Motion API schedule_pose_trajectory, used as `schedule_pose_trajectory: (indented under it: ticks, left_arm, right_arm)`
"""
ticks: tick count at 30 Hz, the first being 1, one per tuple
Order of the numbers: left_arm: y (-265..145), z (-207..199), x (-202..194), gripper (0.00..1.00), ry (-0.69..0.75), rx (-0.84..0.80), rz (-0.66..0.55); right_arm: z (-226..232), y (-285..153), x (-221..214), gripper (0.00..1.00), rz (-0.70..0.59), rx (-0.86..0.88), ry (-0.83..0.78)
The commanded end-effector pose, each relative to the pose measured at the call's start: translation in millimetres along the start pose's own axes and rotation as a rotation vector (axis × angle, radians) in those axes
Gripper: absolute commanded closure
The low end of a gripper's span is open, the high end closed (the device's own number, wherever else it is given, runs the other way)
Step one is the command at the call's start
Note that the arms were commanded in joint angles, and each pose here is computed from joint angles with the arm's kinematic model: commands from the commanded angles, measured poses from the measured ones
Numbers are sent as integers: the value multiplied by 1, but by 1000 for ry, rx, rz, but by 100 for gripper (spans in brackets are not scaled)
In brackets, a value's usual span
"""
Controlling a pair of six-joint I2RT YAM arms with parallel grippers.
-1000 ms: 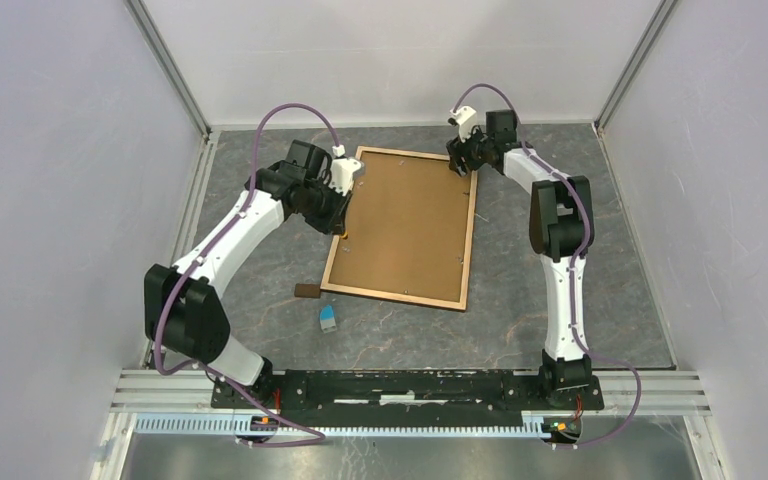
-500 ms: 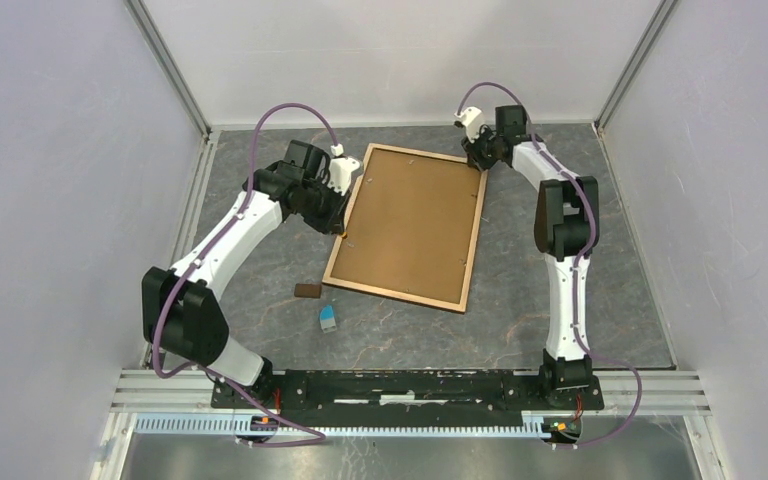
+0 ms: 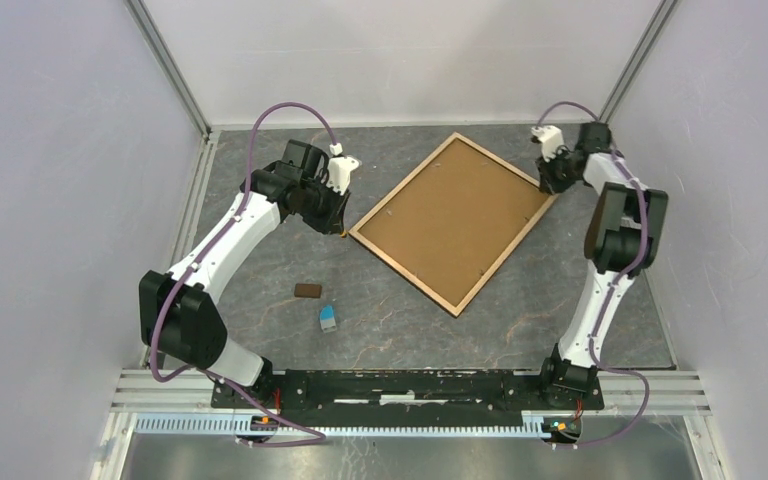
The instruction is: Take the photo out of the frame
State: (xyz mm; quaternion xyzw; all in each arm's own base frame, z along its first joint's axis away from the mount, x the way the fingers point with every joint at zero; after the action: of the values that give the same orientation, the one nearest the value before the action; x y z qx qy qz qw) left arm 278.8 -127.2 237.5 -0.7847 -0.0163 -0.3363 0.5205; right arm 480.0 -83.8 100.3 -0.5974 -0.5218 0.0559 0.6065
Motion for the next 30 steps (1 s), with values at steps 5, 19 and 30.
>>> schedule_pose_trajectory:
  ticks: [5, 19, 30]
  left_arm:
    - [-15, -7, 5, 98, -22, -27, -59]
    - [-16, -6, -1, 98, -22, -10, -54]
    - [-16, -5, -4, 98, -18, -4, -54]
  right_arm:
    - [96, -56, -70, 49, 166, 308, 222]
    - [30, -32, -6, 37, 80, 202, 144]
    - [30, 15, 16, 46, 98, 143, 164]
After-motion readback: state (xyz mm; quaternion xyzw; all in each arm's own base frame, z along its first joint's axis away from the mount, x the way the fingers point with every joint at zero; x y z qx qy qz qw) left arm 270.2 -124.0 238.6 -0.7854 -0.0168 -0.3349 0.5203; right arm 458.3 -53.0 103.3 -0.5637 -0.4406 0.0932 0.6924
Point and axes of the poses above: each gripper's point midway between its finger pads, its own y axis out along the fingers, its own z axis along the line the jaws close on, x = y × z, the point moved 9 cm from there along -y, back along the fingers, and after that the axes turned 12 degrees about -y, right-handed, at the moved point
